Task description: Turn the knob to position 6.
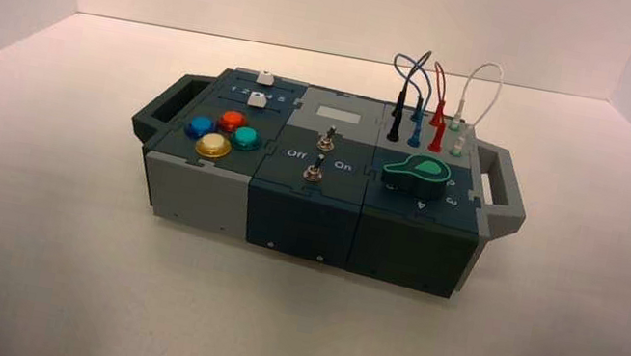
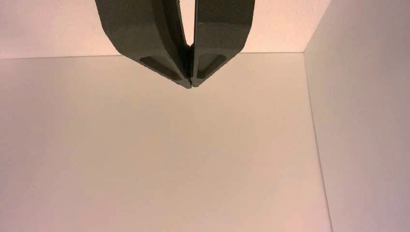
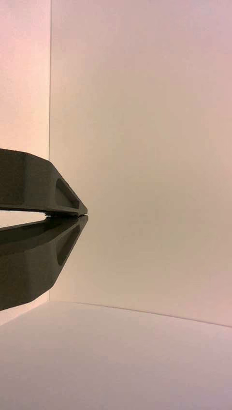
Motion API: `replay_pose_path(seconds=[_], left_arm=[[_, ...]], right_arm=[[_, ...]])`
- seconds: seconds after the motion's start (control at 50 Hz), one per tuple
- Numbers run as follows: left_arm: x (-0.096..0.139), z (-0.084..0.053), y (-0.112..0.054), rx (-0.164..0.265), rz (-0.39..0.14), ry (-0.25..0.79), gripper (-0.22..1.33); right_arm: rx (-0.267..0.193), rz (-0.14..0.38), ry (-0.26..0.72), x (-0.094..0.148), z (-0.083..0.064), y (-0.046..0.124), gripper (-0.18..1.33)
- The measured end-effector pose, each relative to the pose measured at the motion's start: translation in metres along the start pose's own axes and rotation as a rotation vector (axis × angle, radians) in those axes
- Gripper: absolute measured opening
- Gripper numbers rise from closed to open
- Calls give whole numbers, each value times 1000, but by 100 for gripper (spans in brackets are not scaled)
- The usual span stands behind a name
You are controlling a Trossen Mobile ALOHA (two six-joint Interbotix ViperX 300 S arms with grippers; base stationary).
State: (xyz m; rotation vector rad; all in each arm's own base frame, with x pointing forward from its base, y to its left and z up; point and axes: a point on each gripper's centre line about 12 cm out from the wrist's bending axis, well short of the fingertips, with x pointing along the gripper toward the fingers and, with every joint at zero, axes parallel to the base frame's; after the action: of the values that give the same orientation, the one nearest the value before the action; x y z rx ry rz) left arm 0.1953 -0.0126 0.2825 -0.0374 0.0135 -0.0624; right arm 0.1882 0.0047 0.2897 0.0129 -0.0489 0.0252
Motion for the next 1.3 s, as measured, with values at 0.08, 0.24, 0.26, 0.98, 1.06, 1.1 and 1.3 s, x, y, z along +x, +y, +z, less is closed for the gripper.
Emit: replay_pose_path(seconds=[0.08, 0.24, 0.26, 0.98, 1.06, 1.1, 1.3], left_arm=[[0, 0, 0, 0, 0, 3, -16], [0, -1, 0, 0, -1, 14, -16], [0, -1, 0, 0, -1, 14, -16], [14, -34, -60, 7, -248, 556, -17], [12, -42, -71, 19, -287, 625, -17], [12, -46, -73, 25, -296, 642, -17], [11, -57, -86, 47, -339, 708, -17]], right_arm=[[0, -2, 5, 0, -1, 0, -15], [2, 6, 6, 0, -1, 1, -15], [2, 6, 6, 0, -1, 1, -15], [183, 405, 615, -18, -70, 89, -14], [175, 444, 697, -21, -80, 100, -14], [172, 455, 719, -22, -83, 103, -14], [122, 520, 928, -24, -108, 131, -14]])
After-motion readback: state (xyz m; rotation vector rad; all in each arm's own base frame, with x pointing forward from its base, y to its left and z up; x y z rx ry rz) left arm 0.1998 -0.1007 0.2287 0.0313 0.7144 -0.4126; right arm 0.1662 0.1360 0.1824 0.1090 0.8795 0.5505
